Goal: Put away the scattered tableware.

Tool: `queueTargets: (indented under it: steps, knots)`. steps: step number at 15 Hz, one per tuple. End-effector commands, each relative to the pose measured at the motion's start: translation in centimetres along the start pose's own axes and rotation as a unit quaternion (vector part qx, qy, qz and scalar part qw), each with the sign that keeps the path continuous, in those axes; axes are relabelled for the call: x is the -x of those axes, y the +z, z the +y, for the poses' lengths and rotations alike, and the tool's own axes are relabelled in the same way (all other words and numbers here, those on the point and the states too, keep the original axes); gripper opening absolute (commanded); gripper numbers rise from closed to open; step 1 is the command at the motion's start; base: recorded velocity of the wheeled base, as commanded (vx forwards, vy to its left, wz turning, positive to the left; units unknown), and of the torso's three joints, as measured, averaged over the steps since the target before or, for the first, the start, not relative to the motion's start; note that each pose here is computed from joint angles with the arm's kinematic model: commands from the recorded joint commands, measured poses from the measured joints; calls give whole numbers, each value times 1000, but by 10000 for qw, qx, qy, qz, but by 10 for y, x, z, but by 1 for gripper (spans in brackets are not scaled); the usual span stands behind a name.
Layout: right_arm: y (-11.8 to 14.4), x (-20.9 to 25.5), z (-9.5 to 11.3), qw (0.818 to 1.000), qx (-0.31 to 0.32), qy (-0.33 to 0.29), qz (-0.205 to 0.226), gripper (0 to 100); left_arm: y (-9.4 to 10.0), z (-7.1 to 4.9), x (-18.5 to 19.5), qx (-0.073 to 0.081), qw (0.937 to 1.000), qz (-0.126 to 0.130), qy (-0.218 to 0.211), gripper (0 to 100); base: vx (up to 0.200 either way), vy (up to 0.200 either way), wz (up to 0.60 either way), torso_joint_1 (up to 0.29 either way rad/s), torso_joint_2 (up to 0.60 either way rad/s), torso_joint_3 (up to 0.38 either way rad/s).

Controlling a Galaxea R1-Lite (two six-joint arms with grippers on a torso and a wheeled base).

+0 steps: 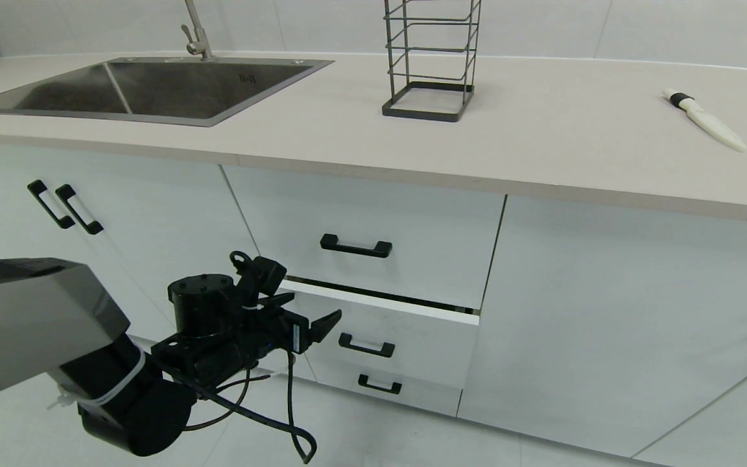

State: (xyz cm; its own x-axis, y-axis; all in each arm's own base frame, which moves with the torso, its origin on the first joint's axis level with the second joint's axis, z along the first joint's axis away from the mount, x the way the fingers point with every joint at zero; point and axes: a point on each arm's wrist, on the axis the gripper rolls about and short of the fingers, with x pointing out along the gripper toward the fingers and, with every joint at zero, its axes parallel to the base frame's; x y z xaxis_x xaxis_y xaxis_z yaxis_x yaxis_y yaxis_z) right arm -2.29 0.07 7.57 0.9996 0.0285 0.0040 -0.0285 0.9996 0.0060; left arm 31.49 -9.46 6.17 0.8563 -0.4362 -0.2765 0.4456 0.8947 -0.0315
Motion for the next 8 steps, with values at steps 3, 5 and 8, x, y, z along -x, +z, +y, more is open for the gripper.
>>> queueTargets:
  steps: [3, 5, 8]
  knots:
    - [0, 0, 0, 10000, 0, 3, 5, 100, 4, 2, -11, -16, 9999, -112, 4, 100, 0, 0, 0, 0, 0, 0]
    - [0, 0, 0, 10000, 0, 3, 5, 100, 6, 3, -12, -18, 9998, -173, 13, 100, 0, 0, 0, 0, 0, 0]
    - [0, 0, 0, 10000, 0, 3, 5, 100, 9, 4, -17, 1, 9996, -278, 21, 100, 0, 0, 0, 0, 0, 0]
